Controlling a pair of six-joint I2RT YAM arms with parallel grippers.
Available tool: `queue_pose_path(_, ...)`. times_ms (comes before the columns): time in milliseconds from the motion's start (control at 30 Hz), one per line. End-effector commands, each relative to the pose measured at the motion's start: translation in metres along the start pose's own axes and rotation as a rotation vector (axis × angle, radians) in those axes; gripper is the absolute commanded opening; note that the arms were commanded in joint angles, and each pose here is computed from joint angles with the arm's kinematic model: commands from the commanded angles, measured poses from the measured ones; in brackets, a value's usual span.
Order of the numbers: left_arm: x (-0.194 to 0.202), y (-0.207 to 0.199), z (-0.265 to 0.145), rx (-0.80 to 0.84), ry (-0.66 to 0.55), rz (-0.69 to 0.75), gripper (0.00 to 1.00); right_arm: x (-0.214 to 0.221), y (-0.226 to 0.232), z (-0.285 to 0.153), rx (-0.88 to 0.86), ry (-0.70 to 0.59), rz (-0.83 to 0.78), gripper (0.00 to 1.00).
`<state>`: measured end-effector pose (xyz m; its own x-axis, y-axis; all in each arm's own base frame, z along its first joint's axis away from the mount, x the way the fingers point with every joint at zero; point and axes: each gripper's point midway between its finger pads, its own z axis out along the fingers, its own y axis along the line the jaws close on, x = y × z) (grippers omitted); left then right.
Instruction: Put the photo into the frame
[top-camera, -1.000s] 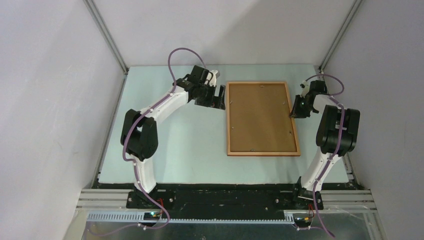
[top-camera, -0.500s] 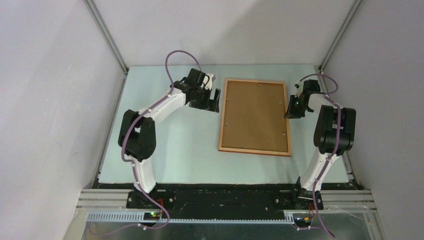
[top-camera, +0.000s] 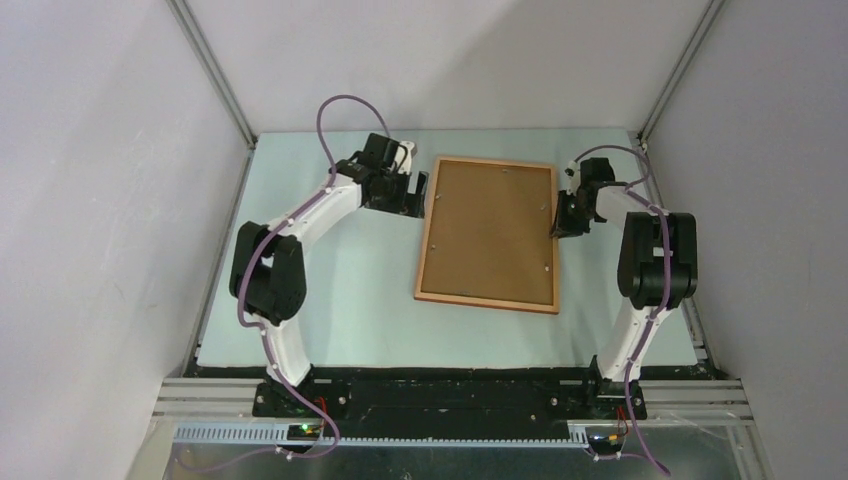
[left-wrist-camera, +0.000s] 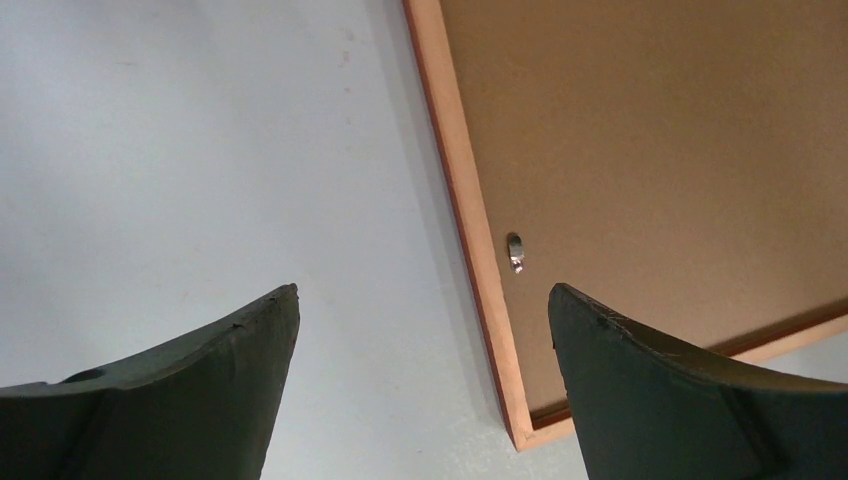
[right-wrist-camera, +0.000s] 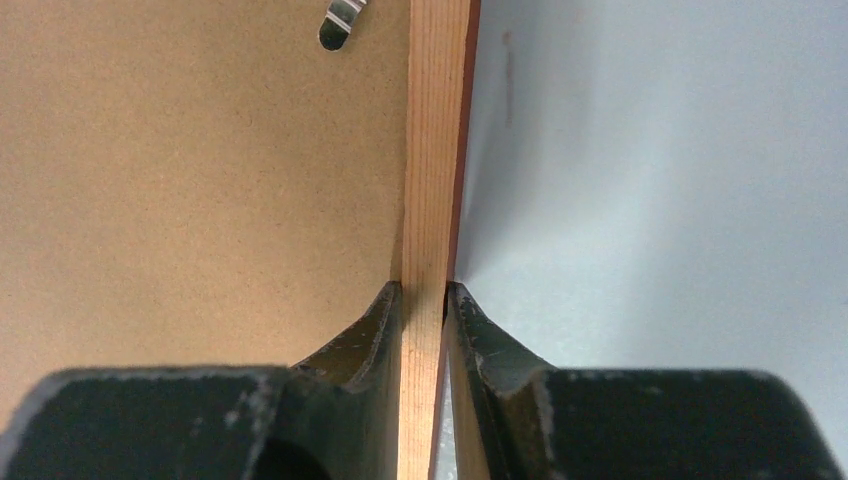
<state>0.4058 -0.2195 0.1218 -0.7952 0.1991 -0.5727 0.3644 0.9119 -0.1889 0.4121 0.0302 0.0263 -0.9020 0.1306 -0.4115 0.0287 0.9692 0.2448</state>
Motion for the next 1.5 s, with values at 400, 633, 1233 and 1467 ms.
queue_pose_path(400, 0.018, 0.060, 0.041, -0.107, 0.076, -0.133, 0.98, 0.022, 0.082, 0.001, -0.134, 0.032, -0.098, 0.00)
queue_pose_path(633, 0.027, 0.069, 0.054, -0.117, 0.125, -0.136, 0.98, 0.036, 0.093, 0.000, -0.199, 0.080, -0.109, 0.00)
queue_pose_path(1233, 0.023, 0.067, 0.067, -0.067, 0.156, -0.163, 0.77, 0.064, 0.098, -0.006, -0.240, 0.153, -0.172, 0.00)
queue_pose_path(1467, 0.023, 0.070, 0.068, -0.078, 0.161, -0.150, 0.63, 0.063, 0.099, -0.011, -0.248, 0.140, -0.183, 0.00)
